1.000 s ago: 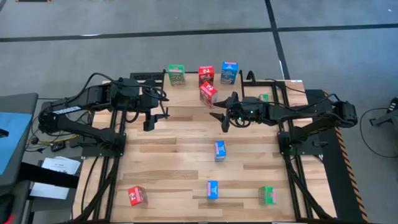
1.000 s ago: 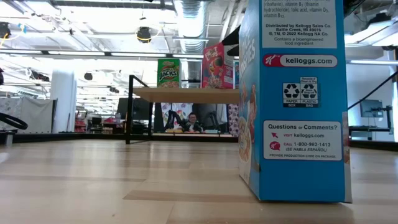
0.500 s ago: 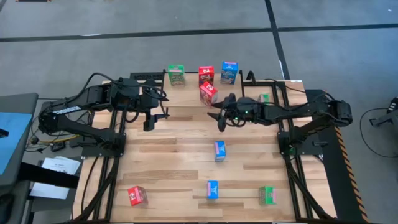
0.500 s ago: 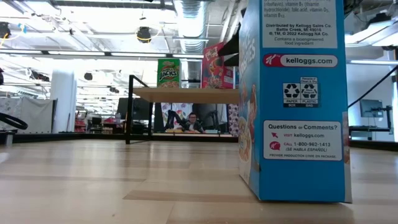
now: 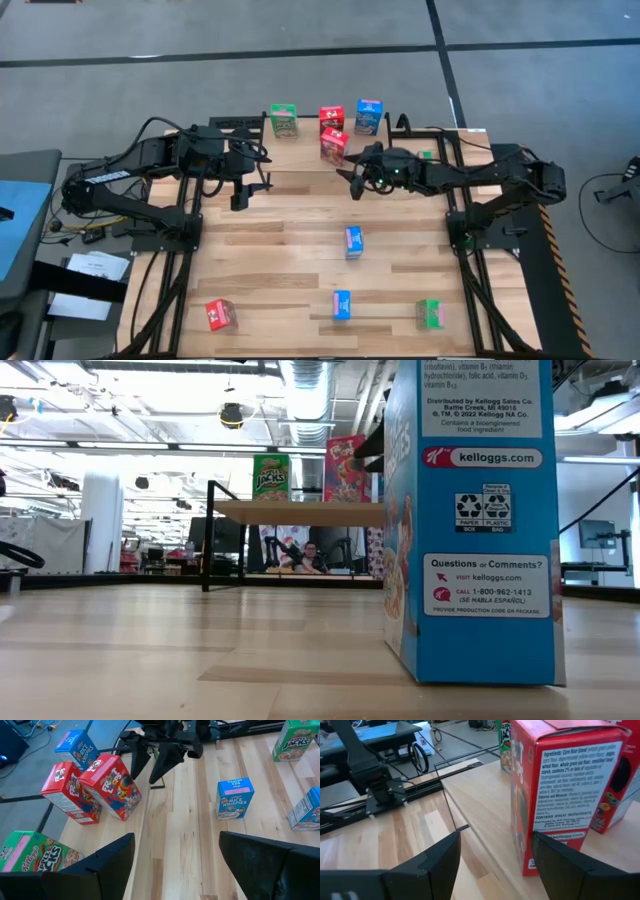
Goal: Stack cereal on shelf
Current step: Put the top red cereal box on the shelf aligned with the other red cereal box
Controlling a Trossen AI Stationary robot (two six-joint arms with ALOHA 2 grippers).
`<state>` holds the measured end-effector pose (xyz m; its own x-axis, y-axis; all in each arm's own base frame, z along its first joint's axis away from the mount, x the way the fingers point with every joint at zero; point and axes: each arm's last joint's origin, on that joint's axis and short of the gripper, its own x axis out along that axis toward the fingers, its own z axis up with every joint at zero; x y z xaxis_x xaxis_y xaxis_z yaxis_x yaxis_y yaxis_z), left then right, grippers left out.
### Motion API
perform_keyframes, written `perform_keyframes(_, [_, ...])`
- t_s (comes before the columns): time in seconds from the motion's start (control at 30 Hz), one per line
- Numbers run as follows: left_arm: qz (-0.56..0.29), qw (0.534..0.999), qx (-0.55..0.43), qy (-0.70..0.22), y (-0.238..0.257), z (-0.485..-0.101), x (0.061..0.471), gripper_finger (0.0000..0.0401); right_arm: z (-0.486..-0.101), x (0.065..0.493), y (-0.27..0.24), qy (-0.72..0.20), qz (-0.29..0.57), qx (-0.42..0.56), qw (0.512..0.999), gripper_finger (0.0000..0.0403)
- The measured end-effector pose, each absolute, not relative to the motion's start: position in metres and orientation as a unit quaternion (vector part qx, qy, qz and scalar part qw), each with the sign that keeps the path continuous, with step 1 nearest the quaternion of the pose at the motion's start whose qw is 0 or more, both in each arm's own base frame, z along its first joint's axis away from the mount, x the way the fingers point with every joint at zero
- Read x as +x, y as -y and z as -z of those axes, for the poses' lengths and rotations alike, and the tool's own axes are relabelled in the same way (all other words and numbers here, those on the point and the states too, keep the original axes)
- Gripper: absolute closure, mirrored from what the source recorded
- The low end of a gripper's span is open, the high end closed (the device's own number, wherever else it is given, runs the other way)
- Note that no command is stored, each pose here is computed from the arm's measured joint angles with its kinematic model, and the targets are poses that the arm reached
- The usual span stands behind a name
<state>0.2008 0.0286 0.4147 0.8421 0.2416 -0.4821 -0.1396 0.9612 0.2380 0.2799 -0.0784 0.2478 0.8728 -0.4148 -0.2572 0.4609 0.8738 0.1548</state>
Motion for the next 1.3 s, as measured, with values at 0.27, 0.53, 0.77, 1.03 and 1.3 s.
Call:
perform_keyframes(0.27, [-0.096,0.953,0.11,-0.264,-0.029,-0.415,0.201,0.0122,-0.248,0.277,0.089,-0.106,0.247,0.108,0.957,0.0136])
perform_keyframes(0.53, [-0.097,0.953,0.109,-0.264,-0.029,-0.415,0.201,0.0122,-0.248,0.275,0.094,-0.106,0.253,0.101,0.956,0.0136])
perform_keyframes(0.77, [-0.096,0.954,0.109,-0.264,-0.029,-0.415,0.201,0.0122,-0.25,0.276,0.094,-0.101,0.241,0.085,0.961,0.0136])
perform_keyframes(1.03, [-0.097,0.954,0.108,-0.264,-0.029,-0.415,0.201,0.0122,-0.25,0.274,0.099,-0.099,0.251,0.086,0.959,0.0136])
perform_keyframes(1.3, [-0.097,0.954,0.108,-0.264,-0.029,-0.415,0.201,0.0122,-0.247,0.277,0.102,-0.095,0.253,0.086,0.959,0.0136])
